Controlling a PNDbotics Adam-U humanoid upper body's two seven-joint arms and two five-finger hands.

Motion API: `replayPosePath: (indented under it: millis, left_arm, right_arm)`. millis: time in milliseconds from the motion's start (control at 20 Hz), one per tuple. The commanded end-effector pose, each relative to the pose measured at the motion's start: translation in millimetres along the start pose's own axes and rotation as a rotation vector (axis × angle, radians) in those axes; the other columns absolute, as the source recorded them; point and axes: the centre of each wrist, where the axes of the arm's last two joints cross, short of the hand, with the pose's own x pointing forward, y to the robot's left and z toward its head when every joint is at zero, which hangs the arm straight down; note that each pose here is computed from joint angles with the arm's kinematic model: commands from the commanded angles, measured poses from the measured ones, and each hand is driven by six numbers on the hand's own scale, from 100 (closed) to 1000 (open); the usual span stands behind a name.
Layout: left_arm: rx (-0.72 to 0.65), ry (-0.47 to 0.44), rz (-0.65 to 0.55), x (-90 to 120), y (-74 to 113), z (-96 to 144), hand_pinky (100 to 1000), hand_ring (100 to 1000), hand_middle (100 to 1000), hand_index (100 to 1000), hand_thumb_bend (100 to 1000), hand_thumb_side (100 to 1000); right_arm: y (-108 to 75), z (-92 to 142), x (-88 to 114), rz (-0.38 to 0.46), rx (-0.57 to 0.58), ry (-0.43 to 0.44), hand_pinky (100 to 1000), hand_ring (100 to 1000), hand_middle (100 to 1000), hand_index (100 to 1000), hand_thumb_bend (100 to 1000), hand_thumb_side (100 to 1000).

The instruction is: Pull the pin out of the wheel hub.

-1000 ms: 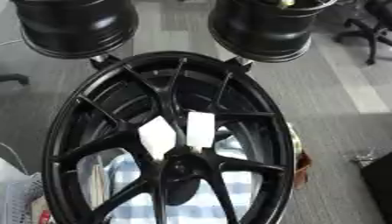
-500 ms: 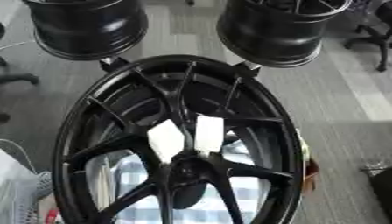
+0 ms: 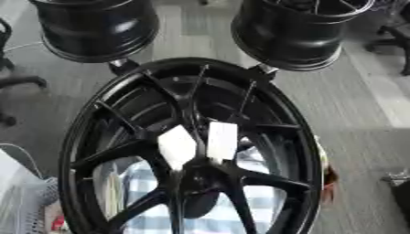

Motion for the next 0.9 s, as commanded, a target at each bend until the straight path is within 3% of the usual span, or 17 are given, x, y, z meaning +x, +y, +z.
replayPosePath:
  millis: [50,450,600,900]
  left_arm:
    - [-0.012,-0.043,-0.019,7.6,4.4,-8.3,777,877,736,882,312,729]
    - [-0.015,-0.039,-0.019,7.3,4.3,-7.7,777,877,736,881,312,730]
    - [-0.015,-0.038,-0.020,7.2,4.4,-7.5,777,876,736,881,312,729]
    - [-0.016,-0.040,-0.020,7.3,4.4,-7.7,778,876,736,881,310,730]
  right_arm:
    - [-14.6,1.7,3.8,0.032,-0.106,0.014,858,900,917,922,423,406]
    - [-6.9,-0.7,10.9,0.020,-0.184,-0.029,844,865,865,897,424,402]
    - [-5.7,0.4,16.6,0.002,-0.194,-0.058,834,838,823,881,387,420]
    - [-7.0,12.8,45.5,-0.043,-0.164,-0.250,835,821,800,864,260,501]
